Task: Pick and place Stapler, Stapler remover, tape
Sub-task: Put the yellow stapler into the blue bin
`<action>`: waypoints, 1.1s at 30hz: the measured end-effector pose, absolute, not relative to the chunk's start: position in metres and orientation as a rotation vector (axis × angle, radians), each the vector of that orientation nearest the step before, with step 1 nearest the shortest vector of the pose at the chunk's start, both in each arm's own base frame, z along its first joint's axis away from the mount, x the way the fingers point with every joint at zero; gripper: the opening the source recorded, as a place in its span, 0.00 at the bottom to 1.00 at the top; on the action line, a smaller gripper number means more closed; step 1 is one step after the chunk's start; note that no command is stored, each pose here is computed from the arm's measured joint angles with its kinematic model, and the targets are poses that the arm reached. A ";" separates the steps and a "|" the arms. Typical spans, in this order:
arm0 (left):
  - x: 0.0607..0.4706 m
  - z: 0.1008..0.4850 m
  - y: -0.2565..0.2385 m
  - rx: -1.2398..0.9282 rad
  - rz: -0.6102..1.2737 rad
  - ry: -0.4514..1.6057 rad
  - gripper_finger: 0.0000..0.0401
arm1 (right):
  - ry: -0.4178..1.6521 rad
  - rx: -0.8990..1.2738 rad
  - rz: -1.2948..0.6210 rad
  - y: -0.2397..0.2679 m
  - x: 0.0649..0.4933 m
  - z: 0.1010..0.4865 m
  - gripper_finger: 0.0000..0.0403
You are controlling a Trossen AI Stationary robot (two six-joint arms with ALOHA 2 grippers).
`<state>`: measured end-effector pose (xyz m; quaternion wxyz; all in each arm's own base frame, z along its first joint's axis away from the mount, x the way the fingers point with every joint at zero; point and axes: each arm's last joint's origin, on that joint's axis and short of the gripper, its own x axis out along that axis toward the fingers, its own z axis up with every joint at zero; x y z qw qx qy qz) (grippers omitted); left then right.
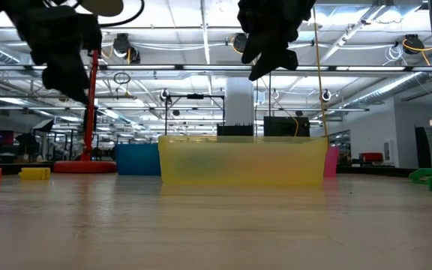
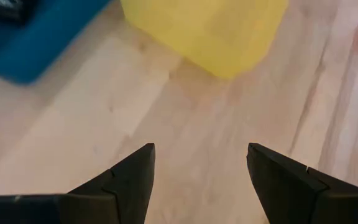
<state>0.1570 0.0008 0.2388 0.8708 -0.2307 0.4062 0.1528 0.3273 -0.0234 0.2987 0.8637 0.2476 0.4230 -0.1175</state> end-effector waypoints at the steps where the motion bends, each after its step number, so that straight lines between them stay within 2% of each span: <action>1: 0.156 0.237 -0.003 -0.487 0.317 0.860 0.64 | 0.885 0.525 -0.249 -0.023 0.327 0.299 0.49; 18: 0.154 0.217 -0.067 -0.470 0.281 0.997 0.64 | 0.905 0.500 -0.198 -0.004 0.328 0.298 0.49; 28: 0.140 0.196 -0.054 -0.191 0.571 1.202 0.64 | 0.910 0.486 -0.178 0.002 0.328 0.298 0.49; 33: 0.142 0.196 -0.041 -0.112 0.582 1.248 0.64 | 0.911 0.454 -0.163 0.002 0.328 0.298 0.49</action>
